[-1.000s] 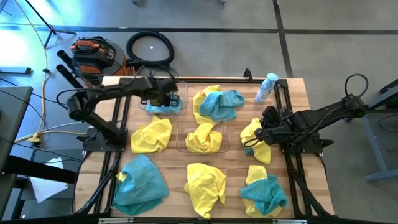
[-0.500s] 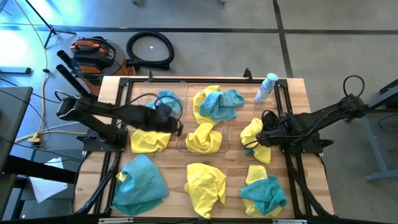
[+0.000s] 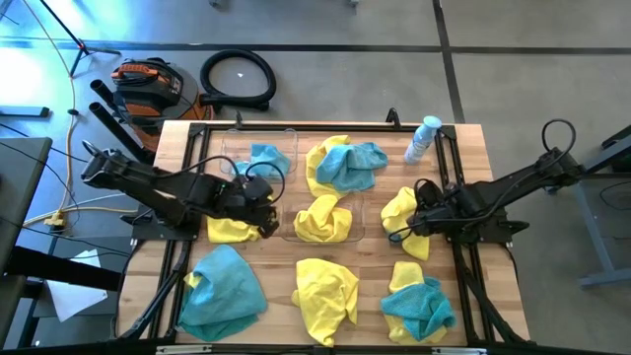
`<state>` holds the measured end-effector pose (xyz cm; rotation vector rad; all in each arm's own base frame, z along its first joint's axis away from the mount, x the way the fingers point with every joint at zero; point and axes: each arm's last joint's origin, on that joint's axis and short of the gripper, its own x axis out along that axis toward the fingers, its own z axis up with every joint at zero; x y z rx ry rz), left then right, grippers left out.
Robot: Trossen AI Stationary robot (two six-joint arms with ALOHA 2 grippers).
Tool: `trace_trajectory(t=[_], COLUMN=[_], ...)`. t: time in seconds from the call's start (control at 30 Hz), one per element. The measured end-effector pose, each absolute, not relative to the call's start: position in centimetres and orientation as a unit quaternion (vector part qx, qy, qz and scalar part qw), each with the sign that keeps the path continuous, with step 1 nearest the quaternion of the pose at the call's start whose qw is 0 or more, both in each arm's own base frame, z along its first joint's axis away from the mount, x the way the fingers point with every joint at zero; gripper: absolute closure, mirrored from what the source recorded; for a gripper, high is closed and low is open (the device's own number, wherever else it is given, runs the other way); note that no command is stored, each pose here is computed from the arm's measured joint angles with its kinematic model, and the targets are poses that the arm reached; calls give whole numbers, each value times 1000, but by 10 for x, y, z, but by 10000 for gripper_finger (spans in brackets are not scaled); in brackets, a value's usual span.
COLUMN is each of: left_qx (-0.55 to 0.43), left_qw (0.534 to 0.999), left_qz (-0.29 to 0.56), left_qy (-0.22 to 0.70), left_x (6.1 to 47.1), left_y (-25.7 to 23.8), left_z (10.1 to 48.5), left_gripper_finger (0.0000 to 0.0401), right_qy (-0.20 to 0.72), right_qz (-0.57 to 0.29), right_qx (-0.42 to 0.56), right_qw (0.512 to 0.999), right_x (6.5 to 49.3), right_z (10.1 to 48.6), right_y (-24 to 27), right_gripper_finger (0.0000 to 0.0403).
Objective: Sort microfiber towel by color & place in baskets
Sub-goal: Put the yellow towel into the bottom transparent bin
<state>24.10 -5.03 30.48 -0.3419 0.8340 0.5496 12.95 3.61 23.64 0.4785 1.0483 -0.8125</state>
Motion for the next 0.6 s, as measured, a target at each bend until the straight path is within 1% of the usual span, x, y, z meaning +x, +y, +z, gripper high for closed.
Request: trace_trajectory(t=[0.13,0.23,0.43,0.6], left_qx=[-118,-96,-70,-76], left_qw=[880,892,912,919], left_qz=[231,212,184,184], left_qy=[399,389,360,341], left_x=[236,227,203,179], left_y=[-49,-47,-40,-31], left_z=[311,315,326,326], left_gripper_finger=[333,350,372,381], right_qy=[480,490,466,450], right_qz=[-379,-382,-419,-442], right_qx=[270,282,323,364], right_qw=[743,731,709,686], right_x=[132,133,135,137], right_z=[236,233,233,232], right_y=[35,32,25,23], right_gripper_finger=[346,332,264,206])
